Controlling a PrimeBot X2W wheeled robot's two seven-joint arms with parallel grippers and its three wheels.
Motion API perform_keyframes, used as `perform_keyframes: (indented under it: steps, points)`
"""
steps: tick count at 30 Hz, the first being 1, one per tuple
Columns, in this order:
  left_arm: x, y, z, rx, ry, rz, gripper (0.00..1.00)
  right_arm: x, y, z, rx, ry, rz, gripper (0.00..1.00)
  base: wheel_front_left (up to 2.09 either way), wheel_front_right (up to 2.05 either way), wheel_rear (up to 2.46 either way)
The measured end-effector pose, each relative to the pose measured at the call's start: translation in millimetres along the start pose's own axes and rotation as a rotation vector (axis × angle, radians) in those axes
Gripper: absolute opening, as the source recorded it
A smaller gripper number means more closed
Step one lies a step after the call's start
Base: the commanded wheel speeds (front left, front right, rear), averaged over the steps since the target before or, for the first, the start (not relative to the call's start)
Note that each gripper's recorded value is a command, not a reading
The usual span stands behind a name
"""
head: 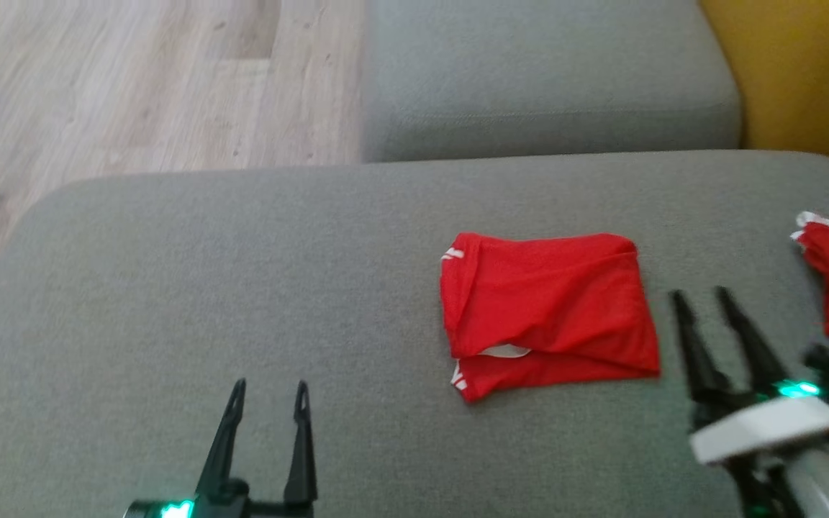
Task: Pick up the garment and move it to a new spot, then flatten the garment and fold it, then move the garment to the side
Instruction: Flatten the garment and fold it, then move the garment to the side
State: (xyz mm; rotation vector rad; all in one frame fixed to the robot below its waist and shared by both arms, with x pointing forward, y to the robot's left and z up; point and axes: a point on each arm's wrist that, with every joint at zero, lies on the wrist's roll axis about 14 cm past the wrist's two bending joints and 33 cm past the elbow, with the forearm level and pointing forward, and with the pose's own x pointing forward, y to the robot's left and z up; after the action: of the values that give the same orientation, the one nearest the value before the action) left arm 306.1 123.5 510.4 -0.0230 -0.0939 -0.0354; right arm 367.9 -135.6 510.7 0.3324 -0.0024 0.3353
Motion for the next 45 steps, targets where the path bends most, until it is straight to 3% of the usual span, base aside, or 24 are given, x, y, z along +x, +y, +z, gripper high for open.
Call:
perform_keyframes:
  steps: [4,7,11,45]
  points:
    - [-9.7,4.4,-3.2,-0.002,0.011,0.016,1.00,-29.2,-18.8,16.6,-0.117,-0.061,-0.071,1.00,0.00,0.00,0.00]
    - [-18.8,9.9,-6.7,-0.001,0.023,0.034,1.00,-52.8,-16.8,-5.2,-0.196,0.001,-0.084,1.00,0.00,0.00,0.00]
    - [-29.1,13.8,-14.6,0.000,0.051,0.047,1.00,-72.5,-13.3,-25.6,-0.190,0.045,-0.114,1.00,0.00,0.00,0.00]
    - [-30.5,19.0,-17.1,0.033,0.055,0.042,1.00,-71.6,-9.3,-26.9,-0.224,0.043,-0.116,1.00,0.00,0.00,0.00]
